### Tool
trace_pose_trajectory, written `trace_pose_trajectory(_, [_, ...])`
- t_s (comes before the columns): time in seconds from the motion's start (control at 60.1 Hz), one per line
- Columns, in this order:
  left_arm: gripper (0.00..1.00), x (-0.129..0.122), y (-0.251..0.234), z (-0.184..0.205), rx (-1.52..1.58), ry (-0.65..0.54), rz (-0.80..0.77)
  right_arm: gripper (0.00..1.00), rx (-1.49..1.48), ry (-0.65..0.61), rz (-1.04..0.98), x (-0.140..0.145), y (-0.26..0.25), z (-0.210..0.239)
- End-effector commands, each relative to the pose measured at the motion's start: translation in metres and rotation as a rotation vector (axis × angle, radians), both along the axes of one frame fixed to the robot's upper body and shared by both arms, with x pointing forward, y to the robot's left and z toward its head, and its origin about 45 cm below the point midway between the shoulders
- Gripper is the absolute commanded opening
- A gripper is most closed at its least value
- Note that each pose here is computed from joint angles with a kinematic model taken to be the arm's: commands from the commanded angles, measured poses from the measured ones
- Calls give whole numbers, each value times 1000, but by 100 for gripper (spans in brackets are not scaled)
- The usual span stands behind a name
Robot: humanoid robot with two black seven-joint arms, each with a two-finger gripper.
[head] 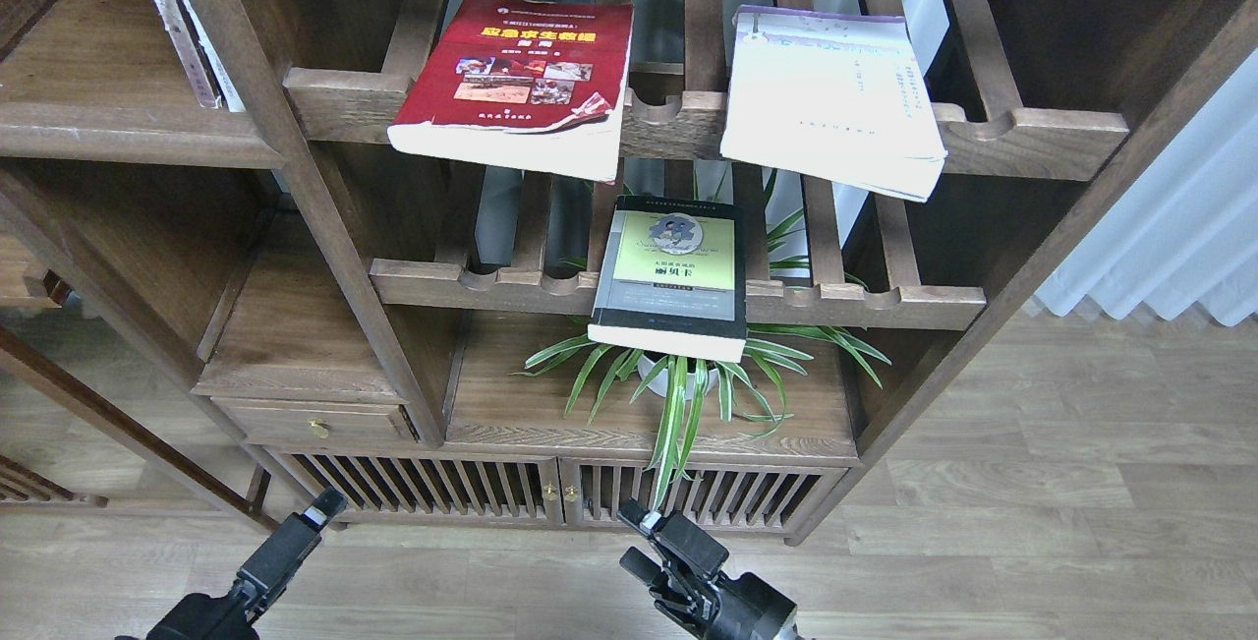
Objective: Organize books on shelf
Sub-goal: 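Raise the right gripper toward the white-and-green book on the middle shelf, then grasp the white-and-green book with the right gripper and tip it out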
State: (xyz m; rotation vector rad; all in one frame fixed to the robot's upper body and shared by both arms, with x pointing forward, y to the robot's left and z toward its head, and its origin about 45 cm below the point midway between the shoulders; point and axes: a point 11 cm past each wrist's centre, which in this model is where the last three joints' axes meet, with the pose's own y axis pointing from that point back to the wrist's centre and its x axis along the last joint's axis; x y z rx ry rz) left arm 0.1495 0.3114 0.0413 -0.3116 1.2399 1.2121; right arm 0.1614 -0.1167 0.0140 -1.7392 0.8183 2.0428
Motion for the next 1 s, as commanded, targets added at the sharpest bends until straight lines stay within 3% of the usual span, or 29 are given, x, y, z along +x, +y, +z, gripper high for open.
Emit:
trace_pose_trajectory(0.0, [100,0,4,-1,10,3,4,100,-7,-63,4,25,2,11])
trace_pose_trajectory(0.433, [100,6,17,0,35,-8,34,100,-42,-196,83,61,13,34])
trace_pose_trajectory(0.633, [100,5,22,-1,48,-4,35,100,-43,-241,16,85,8,46])
trace_pose_trajectory(0.733, [100,5,25,0,55,-3,34,100,-47,-271,-112,103,-4,53])
trace_pose_trajectory(0.982, [100,4,27,-2,61,2,37,100,-47,-303,-229,118,-13,62])
